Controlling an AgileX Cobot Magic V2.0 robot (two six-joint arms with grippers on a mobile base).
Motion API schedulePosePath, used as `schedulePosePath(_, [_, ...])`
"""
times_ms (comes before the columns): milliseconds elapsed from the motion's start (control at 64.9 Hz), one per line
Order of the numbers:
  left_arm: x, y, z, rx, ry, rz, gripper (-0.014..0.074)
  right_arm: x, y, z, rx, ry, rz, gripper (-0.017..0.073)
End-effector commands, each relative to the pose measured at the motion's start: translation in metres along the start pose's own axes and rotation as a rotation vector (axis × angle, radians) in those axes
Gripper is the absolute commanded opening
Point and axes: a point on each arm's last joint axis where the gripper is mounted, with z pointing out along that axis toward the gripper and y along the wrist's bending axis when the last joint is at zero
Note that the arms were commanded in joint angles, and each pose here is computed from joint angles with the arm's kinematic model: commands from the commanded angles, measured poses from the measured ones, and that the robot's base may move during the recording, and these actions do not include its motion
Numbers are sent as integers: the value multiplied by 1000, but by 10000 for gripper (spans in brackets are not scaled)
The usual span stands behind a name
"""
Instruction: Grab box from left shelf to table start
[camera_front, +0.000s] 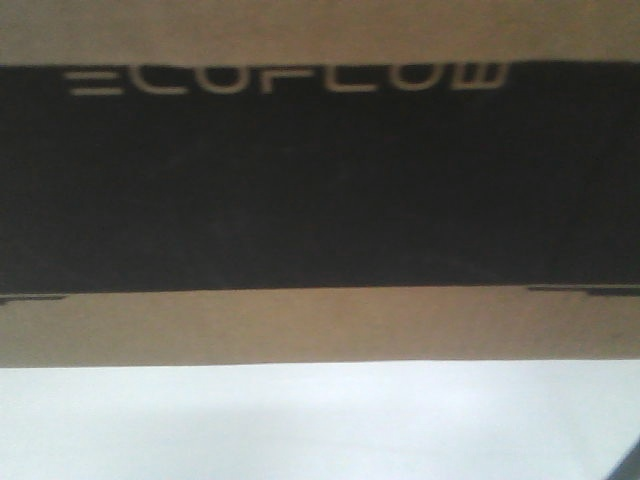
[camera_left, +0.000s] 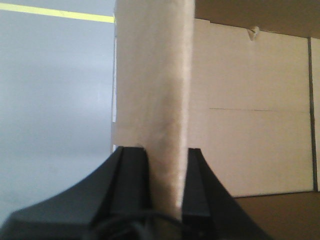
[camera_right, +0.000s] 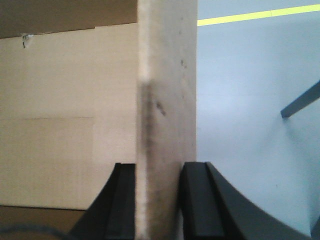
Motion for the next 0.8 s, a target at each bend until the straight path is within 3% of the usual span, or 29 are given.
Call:
schedulePosePath(0, [-13, -14, -17, 142, -137, -51, -102, 1, -1, -3, 29, 47, -5, 56])
schedulePosePath(200, [-15, -4, -16, 29, -162, -11, -102, 1, -1, -3, 29, 47, -5, 56])
schedulePosePath(478, [-16, 2, -17, -41, -181, 14, -102, 1, -1, -3, 29, 47, -5, 56])
schedulePosePath(786, [-18, 3, -17, -54, -200, 20, -102, 1, -1, -3, 29, 47, -5, 56])
